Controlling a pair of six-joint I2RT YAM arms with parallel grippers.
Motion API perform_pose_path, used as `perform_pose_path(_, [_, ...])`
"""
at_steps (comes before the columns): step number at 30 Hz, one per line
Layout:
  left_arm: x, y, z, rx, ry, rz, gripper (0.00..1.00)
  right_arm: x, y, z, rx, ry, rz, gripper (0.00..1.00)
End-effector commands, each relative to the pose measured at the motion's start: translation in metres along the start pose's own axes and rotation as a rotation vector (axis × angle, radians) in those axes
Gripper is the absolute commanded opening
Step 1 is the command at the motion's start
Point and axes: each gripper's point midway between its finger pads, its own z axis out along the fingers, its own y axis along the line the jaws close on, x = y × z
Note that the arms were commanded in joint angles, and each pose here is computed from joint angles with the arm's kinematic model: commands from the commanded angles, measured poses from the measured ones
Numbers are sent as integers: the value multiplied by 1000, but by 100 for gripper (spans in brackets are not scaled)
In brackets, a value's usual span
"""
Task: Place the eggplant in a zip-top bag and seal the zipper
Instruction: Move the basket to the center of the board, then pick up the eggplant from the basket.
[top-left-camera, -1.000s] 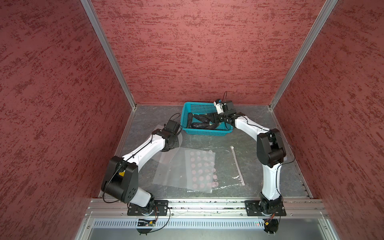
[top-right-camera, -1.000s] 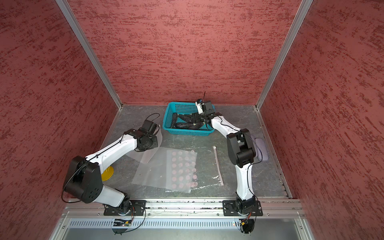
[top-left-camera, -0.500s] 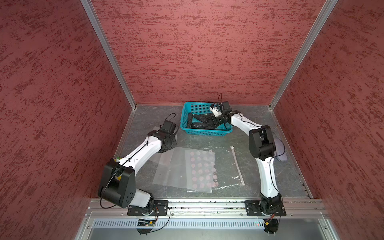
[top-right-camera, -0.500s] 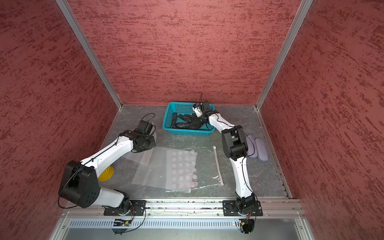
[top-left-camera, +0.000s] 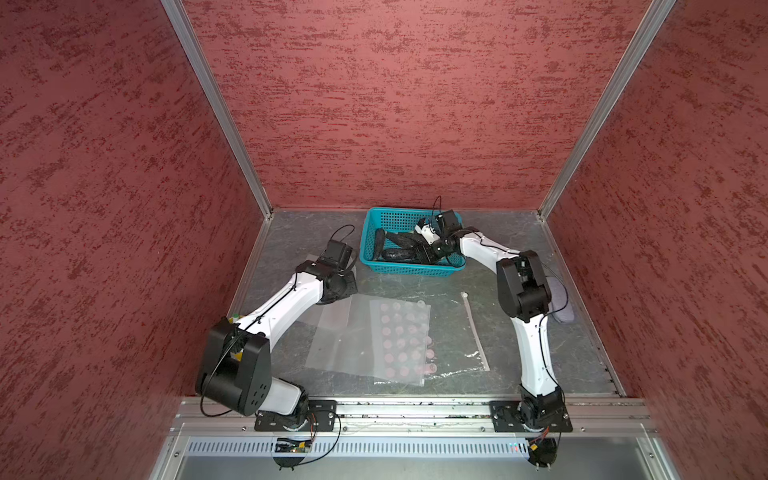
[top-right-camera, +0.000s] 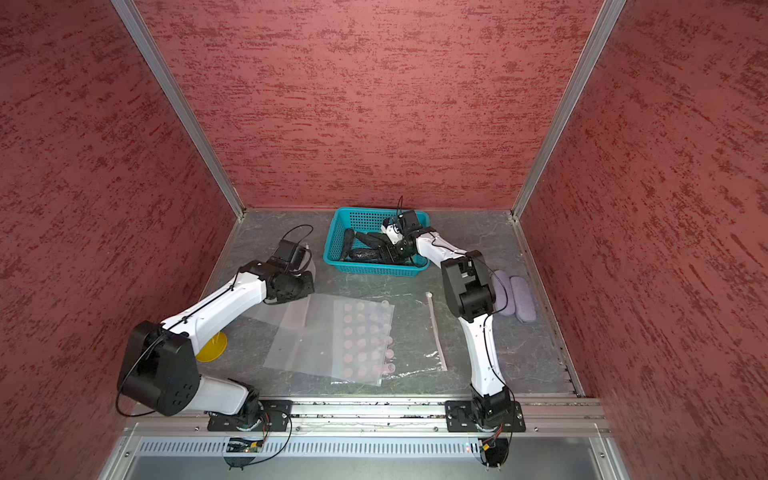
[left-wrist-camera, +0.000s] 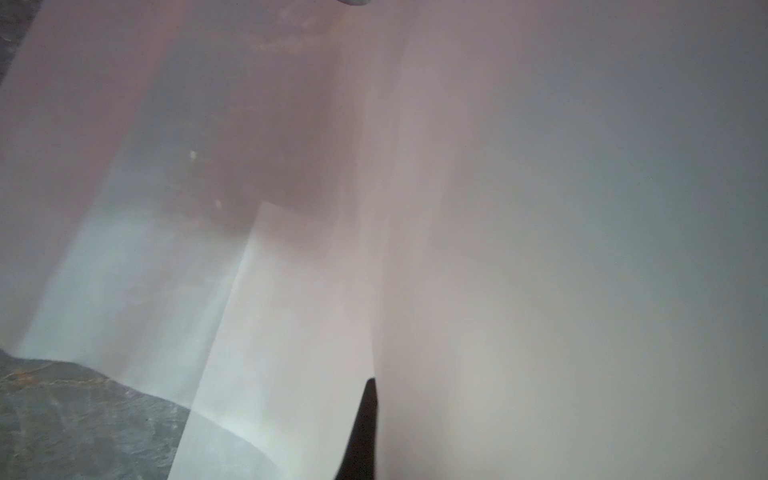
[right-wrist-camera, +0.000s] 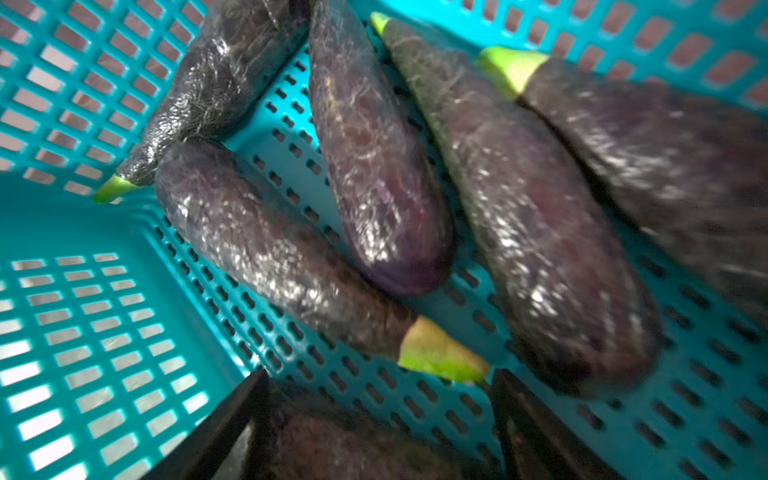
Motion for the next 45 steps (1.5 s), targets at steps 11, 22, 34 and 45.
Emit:
perform_pose_path(11, [1,-18,2,97,-1,37,0,-9,19,-9,-40,5,-21,75])
perform_pose_path(22, [5,-18,3,95,6,35,0,-23,25,9,-102,10,-92,82])
perform_pose_path(34, [8,-15,3,88,10,31,0,-2,45,36,-181,96,-158,83])
perform_pose_path(45, [12,-16,6,96,11,33,0,13,59,43,-273,138,-147,77])
